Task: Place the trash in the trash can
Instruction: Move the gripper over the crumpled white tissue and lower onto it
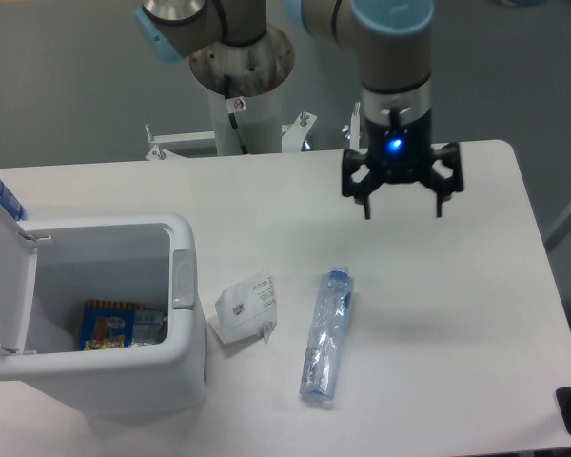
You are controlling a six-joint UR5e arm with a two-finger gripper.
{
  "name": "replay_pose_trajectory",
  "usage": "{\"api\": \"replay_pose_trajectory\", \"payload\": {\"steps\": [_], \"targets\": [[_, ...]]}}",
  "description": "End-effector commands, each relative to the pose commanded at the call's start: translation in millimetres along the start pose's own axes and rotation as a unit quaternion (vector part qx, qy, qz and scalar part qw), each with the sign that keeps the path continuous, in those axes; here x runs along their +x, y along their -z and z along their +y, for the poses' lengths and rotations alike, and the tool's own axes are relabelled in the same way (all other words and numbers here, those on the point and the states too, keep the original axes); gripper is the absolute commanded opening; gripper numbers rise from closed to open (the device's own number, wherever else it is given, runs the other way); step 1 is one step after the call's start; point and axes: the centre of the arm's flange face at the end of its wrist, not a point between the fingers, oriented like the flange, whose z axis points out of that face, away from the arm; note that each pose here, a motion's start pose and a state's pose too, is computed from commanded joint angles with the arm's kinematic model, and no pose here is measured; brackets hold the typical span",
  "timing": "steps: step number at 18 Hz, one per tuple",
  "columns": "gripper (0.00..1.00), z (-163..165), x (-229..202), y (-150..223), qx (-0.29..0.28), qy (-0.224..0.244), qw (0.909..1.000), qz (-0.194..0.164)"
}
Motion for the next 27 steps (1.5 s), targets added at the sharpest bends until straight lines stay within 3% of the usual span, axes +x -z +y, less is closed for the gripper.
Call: {"api": "replay_pose_trajectory", "payload": {"steps": [5, 11, 16, 21, 27], "targets": [[1.00, 1.2, 69.6, -52.7, -0.028, -0.122, 0.9901, 0.063], [1.00, -15.0, 143.6, -108.3, -0.047, -0.184, 0.9749, 0.117], [1.00, -35.4, 162.7, -128.5, -0.007, -0.160, 0.9783, 0.132], [1.00, -42.2, 169.5, -153.5, -0.004, -0.157, 0.9789, 0.131], [1.00, -47.6, 171.5, -158.4, 0.000, -0.141, 0.9807, 0.135]]}}
